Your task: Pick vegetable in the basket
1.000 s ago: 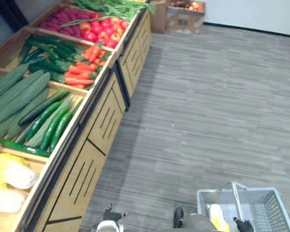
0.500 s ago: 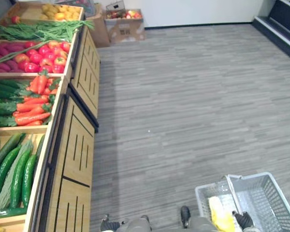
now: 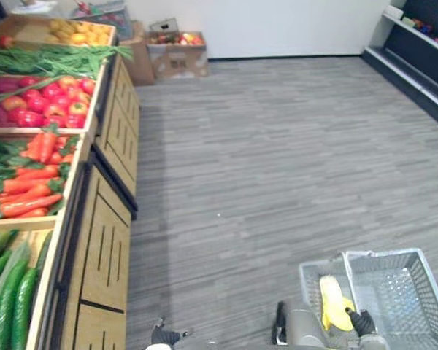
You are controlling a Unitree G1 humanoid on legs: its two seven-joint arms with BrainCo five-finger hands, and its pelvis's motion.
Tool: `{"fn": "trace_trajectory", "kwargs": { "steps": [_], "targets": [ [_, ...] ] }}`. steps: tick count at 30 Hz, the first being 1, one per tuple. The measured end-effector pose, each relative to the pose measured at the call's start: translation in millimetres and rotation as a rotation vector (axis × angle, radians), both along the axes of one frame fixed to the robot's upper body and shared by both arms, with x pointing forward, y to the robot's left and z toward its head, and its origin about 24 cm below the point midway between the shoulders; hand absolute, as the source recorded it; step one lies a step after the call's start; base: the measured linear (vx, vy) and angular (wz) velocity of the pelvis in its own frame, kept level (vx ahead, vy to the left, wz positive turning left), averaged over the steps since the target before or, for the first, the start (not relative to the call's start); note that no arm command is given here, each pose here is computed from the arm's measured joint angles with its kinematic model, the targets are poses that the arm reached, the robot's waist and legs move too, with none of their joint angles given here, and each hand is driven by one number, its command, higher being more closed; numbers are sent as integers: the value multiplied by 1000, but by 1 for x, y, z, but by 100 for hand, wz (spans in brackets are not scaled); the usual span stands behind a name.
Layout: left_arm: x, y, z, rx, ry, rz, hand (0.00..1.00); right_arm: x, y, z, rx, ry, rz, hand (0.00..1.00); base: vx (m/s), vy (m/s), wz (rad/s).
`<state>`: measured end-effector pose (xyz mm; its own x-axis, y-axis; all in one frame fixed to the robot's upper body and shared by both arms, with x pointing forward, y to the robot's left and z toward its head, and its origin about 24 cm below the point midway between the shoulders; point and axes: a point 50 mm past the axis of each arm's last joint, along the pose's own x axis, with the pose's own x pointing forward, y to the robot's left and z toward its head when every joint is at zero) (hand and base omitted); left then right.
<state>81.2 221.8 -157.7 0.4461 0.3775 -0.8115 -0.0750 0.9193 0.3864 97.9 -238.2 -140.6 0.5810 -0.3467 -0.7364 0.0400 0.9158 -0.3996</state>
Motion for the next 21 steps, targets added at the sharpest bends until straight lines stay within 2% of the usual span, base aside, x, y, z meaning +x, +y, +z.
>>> {"fn": "trace_trajectory", "kwargs": {
  "steps": [4, 10, 14, 21],
  "targets": [
    [6, -3, 1, -15, -20, 19, 0, -2, 11, -4, 34, 11, -15, 100, 432, -259, 13],
    [15, -19, 0, -66, -58, 80, 0, -8, -4, -2, 11, 14, -92, 100, 452, -324, 19],
    [22, -19, 3, -66, -89, 88, 0, -14, -3, -3, 13, 31, -82, 100, 424, -252, 37],
    [35, -18, 10, -53, -156, 71, 0, -20, -9, -3, -15, 54, -53, 100, 310, -70, 19]
  ]
}}
